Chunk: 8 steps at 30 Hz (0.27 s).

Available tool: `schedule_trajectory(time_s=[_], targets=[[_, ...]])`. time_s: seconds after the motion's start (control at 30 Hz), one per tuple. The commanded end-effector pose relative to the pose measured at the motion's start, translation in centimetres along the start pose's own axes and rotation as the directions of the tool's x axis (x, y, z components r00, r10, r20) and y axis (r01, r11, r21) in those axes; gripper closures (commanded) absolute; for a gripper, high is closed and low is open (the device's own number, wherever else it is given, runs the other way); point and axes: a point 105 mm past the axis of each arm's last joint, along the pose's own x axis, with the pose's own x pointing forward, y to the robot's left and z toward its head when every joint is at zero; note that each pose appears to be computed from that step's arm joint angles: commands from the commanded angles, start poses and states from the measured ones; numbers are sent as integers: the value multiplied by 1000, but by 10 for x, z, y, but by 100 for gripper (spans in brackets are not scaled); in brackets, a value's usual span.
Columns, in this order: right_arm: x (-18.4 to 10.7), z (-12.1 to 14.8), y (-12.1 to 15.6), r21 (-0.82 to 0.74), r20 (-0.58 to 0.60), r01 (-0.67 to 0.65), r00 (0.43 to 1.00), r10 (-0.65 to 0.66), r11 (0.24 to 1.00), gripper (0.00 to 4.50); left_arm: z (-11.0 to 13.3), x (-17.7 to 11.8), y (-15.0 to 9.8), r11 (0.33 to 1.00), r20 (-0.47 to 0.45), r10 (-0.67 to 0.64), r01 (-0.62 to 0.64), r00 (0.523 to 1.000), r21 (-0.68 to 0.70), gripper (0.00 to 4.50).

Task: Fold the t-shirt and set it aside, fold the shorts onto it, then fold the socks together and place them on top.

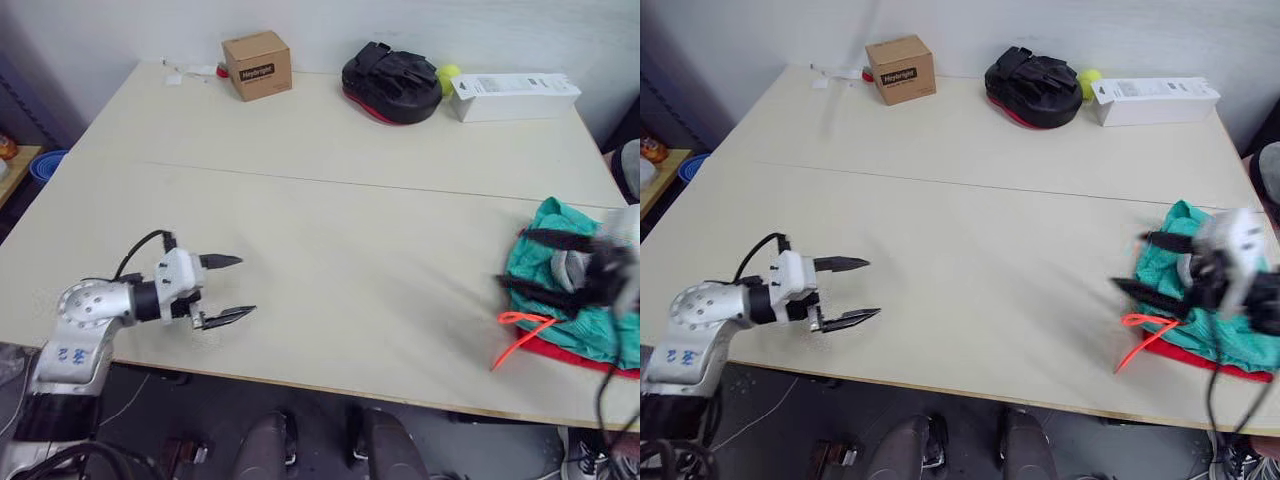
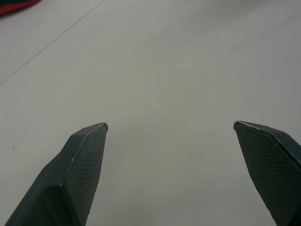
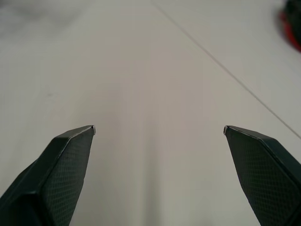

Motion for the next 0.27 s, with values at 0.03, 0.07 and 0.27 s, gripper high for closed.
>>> schedule_trajectory(time_s=[0.03, 0.07, 0.27], targets=[[24, -21, 22, -159, -47, -149, 989, 143, 976, 3, -13, -18, -1, 999, -73, 34, -31, 997, 29, 0], [30, -25, 21, -178, -45, -143, 990, 137, 973, 3, -18, -21, -3, 999, -87, 35, -33, 996, 28, 0], [42, -40, 21, -151, 4, -140, 990, 142, 979, 3, -23, -29, -4, 997, -101, 71, -72, 992, -4, 0]])
